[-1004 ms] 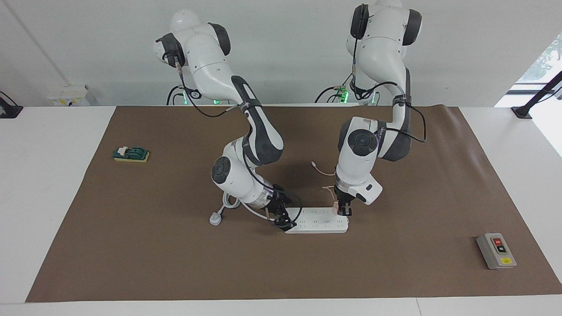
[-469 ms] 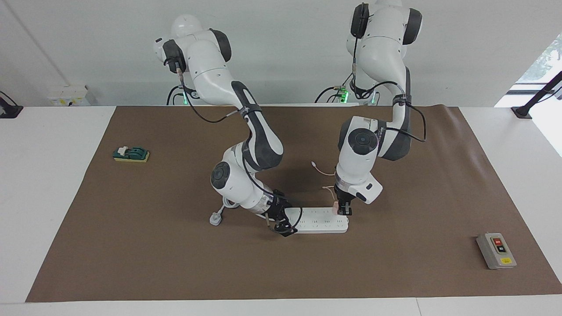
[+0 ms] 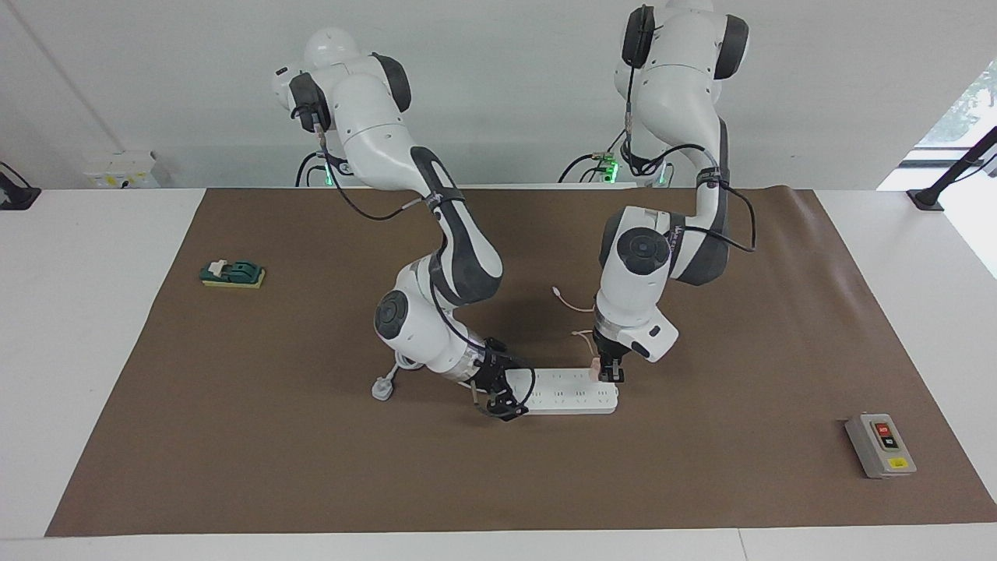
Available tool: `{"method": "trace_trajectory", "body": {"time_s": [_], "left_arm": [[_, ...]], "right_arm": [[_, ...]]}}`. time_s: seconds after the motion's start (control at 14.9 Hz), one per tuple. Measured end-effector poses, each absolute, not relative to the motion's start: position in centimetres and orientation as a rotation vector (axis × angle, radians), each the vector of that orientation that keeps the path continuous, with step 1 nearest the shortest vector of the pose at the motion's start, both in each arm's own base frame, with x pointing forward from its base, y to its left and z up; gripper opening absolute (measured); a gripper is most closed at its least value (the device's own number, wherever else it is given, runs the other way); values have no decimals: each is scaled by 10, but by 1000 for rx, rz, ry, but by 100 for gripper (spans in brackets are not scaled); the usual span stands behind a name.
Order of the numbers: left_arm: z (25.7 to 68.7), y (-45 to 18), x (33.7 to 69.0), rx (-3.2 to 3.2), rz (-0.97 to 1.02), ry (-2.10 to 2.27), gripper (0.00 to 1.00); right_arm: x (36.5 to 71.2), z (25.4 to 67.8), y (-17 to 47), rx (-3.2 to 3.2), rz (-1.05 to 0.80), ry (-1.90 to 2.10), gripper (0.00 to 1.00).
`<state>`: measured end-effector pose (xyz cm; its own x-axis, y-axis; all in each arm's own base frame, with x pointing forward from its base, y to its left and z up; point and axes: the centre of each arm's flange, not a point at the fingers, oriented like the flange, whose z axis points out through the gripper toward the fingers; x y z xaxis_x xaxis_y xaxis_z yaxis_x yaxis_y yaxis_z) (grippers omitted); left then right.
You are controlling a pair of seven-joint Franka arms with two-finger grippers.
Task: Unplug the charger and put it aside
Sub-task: 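Grip the charger with the left gripper while the right gripper holds the strip, then pull the charger out with the left gripper while the right gripper withdraws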
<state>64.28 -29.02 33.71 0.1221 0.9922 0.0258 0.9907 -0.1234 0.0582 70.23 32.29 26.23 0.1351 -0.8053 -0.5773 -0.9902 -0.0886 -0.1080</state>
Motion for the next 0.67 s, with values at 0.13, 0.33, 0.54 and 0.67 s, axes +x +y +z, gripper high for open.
{"method": "trace_trajectory", "body": {"time_s": [0.13,0.33,0.54,0.67], "left_arm": [[337,-290,643,2335,93,2060,31],[337,-291,643,2340,98,2056,31],[338,-292,642,2348,105,2050,31],[338,-293,642,2358,114,2045,31]], "right_arm": [[703,262,322,-1931,535,1726,94],[703,261,321,-1921,545,1730,93],[703,261,321,-1917,548,1731,93],[703,261,321,-1916,549,1732,93]]}}
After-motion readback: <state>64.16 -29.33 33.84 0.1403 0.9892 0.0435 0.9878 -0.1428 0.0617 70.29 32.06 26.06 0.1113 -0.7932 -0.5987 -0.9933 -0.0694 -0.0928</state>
